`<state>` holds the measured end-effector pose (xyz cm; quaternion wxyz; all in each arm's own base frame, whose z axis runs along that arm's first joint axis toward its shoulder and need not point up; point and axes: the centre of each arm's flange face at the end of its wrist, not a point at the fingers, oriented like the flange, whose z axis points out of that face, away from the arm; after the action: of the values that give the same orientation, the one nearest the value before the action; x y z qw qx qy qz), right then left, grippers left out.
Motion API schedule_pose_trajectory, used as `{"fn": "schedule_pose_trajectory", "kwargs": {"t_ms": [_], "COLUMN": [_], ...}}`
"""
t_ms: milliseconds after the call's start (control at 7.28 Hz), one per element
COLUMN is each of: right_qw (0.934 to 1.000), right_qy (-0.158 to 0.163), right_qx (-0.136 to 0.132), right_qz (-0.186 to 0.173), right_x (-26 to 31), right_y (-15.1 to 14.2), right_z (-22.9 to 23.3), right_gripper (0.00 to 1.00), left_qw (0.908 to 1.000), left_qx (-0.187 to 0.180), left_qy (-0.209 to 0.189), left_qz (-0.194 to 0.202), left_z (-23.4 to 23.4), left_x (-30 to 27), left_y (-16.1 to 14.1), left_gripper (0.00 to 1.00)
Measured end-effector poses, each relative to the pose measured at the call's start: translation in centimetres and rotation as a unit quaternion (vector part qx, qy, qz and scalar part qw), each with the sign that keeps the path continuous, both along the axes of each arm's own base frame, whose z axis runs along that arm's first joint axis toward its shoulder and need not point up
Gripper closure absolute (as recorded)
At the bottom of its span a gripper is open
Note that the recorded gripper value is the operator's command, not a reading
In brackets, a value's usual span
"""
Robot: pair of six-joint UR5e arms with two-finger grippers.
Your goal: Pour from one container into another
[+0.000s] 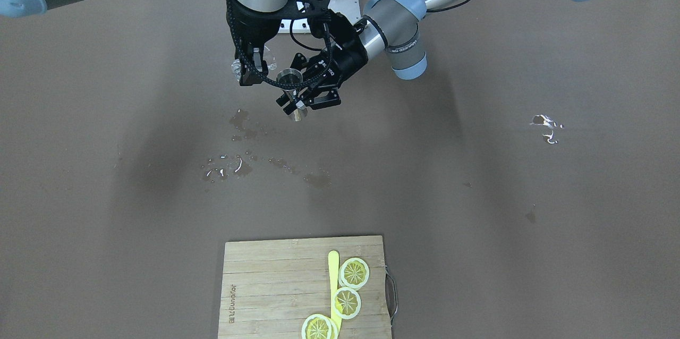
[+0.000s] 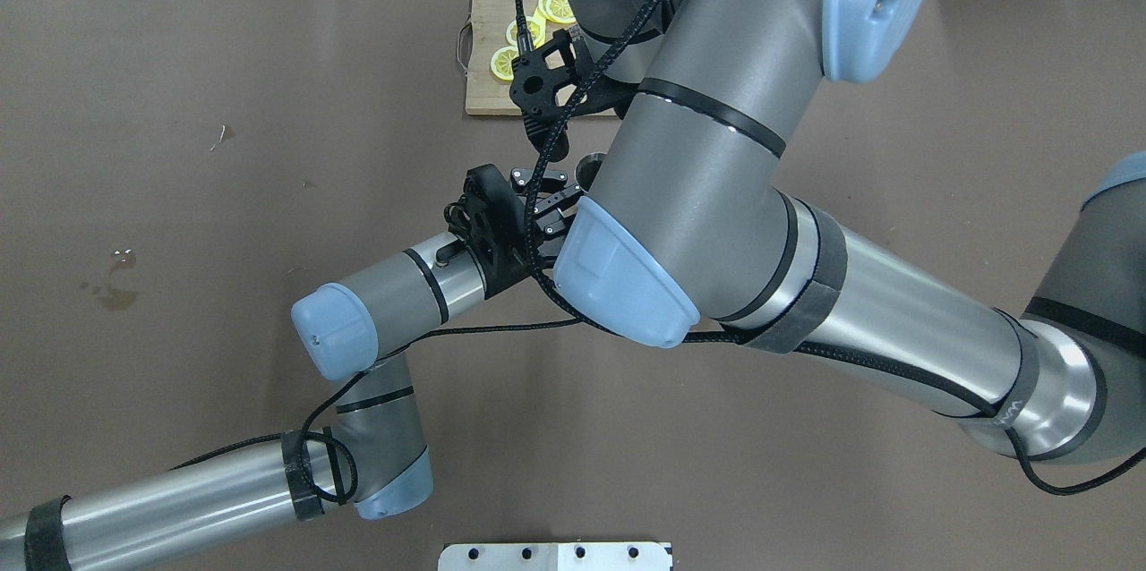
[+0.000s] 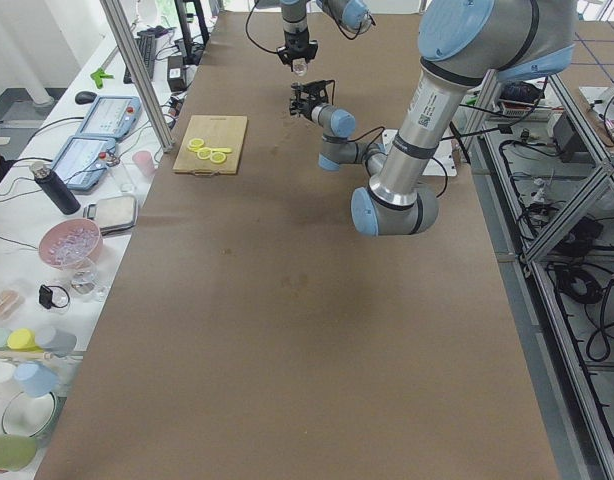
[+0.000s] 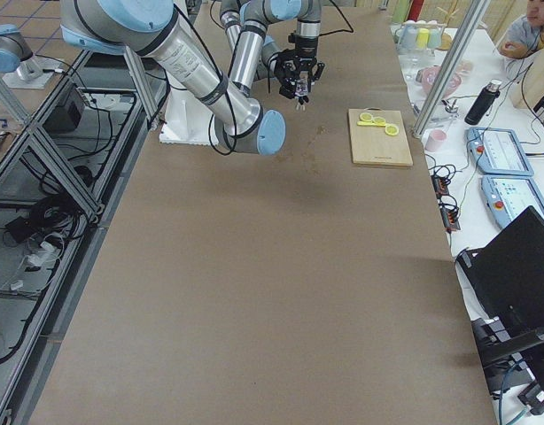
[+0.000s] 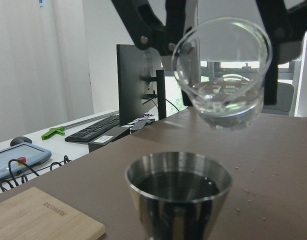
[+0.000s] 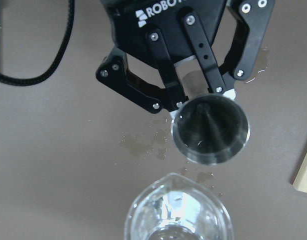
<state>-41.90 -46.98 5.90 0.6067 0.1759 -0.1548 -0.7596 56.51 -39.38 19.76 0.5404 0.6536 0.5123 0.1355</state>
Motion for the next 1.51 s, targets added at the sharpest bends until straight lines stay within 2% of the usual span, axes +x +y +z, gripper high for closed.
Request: {"fn": "schedule_pose_trajectory", "kwargs": {"t_ms": [1510], "right_qw": [0.9992], "right_qy": [0.04], "right_qx": [-0.009], "right_qz": [-0.006], "right_x": [-3.3], "right_y": [-2.6], "right_z": [-1.5], "right_gripper": [1.0], "left_qw": [1.0], "left_qx": [0.0], "left_qy": [0.002], "left_qz": [-0.007], "left_z": [0.7], "left_x": [-0.8], "left_y": [-0.7], "left_gripper": [1.0]}}
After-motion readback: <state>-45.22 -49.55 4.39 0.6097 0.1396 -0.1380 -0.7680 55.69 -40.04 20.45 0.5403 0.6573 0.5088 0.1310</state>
